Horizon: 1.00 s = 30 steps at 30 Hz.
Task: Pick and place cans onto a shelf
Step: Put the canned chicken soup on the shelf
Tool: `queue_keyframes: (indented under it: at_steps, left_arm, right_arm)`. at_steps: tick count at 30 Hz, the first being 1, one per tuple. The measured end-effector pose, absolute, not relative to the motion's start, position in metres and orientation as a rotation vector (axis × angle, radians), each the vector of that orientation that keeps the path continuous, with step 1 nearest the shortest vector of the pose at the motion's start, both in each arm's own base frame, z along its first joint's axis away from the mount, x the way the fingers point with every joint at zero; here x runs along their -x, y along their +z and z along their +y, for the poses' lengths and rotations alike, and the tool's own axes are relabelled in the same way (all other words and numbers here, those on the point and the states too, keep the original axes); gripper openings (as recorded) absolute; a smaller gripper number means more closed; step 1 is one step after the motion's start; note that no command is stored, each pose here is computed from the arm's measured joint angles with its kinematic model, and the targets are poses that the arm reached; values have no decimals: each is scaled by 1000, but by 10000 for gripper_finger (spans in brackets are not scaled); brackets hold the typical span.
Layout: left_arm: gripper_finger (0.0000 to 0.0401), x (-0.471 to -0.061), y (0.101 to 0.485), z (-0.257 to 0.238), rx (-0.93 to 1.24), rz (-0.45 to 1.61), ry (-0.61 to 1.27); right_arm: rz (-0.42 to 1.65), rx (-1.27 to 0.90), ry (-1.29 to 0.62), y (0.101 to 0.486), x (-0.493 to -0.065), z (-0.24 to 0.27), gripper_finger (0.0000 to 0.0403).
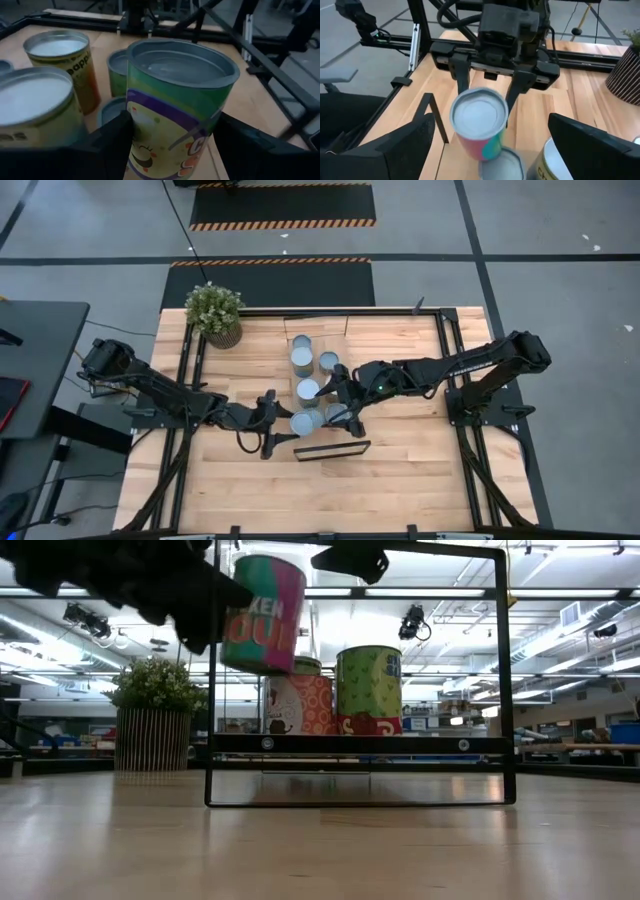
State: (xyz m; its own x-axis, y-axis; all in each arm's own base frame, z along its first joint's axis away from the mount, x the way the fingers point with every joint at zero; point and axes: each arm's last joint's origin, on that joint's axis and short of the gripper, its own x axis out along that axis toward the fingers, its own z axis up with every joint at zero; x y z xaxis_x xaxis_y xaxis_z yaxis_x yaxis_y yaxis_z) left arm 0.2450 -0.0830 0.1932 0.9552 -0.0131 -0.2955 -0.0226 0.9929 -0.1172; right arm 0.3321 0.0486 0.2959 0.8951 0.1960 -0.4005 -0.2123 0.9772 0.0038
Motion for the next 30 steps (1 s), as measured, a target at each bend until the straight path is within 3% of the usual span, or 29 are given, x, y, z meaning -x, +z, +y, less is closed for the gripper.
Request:
queue_keyframes:
  at_steps: [10,14,19,30]
  left_arm:
    - [258,-223,180,-90,179,147,-43]
    - [258,-224,179,-85,141,142,5]
    - [258,-223,178,-91,144,168,-153]
    - [259,-221,175,-94,133,202,-182]
  right_arm:
    - [422,79,152,295,-329,65,397]
    - [416,77,144,295,-329,66,397]
    - [426,56,137,294,-329,66,397]
    - [410,50,137,296,-329,66,397]
